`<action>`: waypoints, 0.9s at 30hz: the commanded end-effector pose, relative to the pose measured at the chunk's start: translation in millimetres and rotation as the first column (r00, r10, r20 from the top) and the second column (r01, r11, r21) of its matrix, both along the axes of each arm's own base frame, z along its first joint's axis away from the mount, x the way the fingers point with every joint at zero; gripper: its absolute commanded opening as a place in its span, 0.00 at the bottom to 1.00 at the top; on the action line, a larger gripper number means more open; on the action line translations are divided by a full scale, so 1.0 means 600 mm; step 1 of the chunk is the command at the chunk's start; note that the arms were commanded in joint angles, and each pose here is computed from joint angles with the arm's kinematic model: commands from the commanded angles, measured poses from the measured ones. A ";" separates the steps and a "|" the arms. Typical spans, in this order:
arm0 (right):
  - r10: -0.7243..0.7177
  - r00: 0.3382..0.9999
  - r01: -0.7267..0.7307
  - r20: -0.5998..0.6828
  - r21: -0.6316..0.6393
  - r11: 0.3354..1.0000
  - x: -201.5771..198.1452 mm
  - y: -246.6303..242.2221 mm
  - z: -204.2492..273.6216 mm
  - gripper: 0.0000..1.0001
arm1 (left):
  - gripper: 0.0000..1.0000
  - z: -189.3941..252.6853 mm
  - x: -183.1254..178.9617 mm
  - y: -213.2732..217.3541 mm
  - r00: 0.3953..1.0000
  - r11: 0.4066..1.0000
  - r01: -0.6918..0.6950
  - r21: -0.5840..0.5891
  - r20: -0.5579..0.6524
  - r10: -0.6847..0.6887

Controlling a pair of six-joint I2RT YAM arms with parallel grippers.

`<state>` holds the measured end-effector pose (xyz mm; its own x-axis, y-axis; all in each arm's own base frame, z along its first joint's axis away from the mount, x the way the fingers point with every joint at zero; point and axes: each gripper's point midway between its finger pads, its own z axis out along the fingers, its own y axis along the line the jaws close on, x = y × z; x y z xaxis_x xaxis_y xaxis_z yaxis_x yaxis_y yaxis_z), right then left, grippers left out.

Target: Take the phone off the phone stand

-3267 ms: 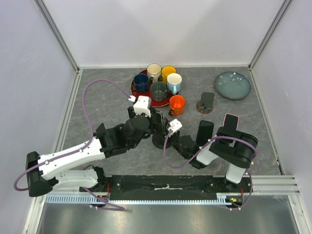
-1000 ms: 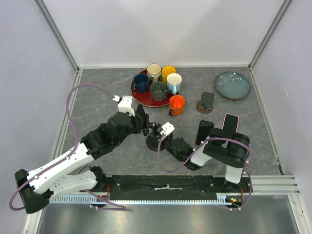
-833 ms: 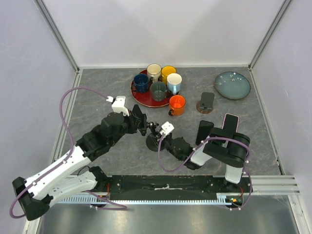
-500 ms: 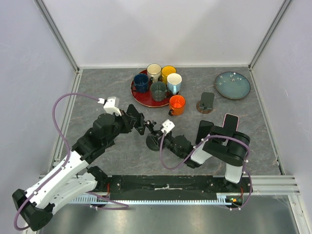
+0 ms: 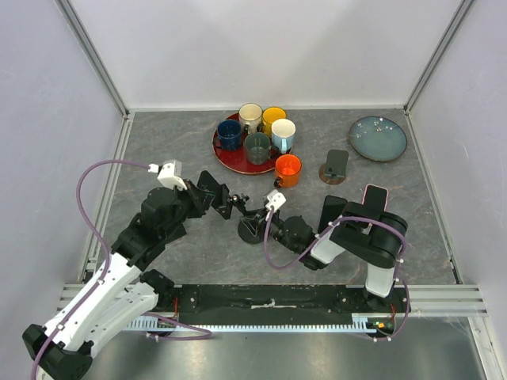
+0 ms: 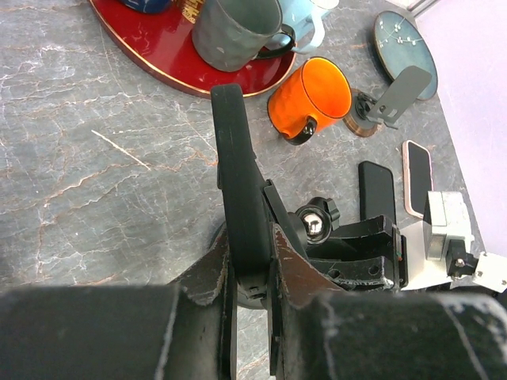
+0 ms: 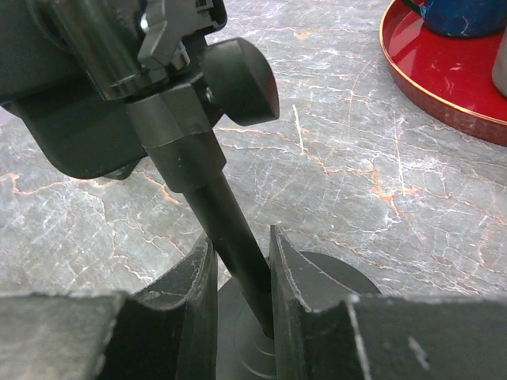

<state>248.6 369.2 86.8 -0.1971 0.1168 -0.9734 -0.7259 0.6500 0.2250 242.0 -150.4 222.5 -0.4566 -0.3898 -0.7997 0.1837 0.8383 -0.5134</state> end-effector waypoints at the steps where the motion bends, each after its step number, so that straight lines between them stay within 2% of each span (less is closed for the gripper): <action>1: -0.331 0.922 0.322 -0.202 -0.077 0.944 0.068 -0.115 -0.097 0.00 | 0.02 0.052 0.010 0.038 0.991 0.995 -0.095 -0.044 0.096 0.099; 9: -0.368 0.890 0.363 -0.268 -0.070 0.929 0.081 -0.134 -0.115 0.00 | 0.02 0.076 0.000 0.008 0.987 0.999 0.036 -0.040 0.160 -0.029; 15: -0.376 0.875 0.382 -0.305 -0.044 0.923 0.088 -0.151 -0.117 0.00 | 0.02 0.100 -0.009 0.008 0.971 0.993 0.095 0.064 0.216 -0.106; 19: -0.359 0.880 0.369 -0.311 -0.029 0.929 0.090 -0.153 -0.113 0.00 | 0.02 0.112 -0.022 -0.009 0.943 0.968 0.200 0.154 0.239 -0.232; 27: -0.332 0.897 0.341 -0.290 -0.020 0.940 0.089 -0.147 -0.104 0.00 | 0.02 0.108 -0.025 -0.017 0.940 0.962 0.228 0.151 0.224 -0.258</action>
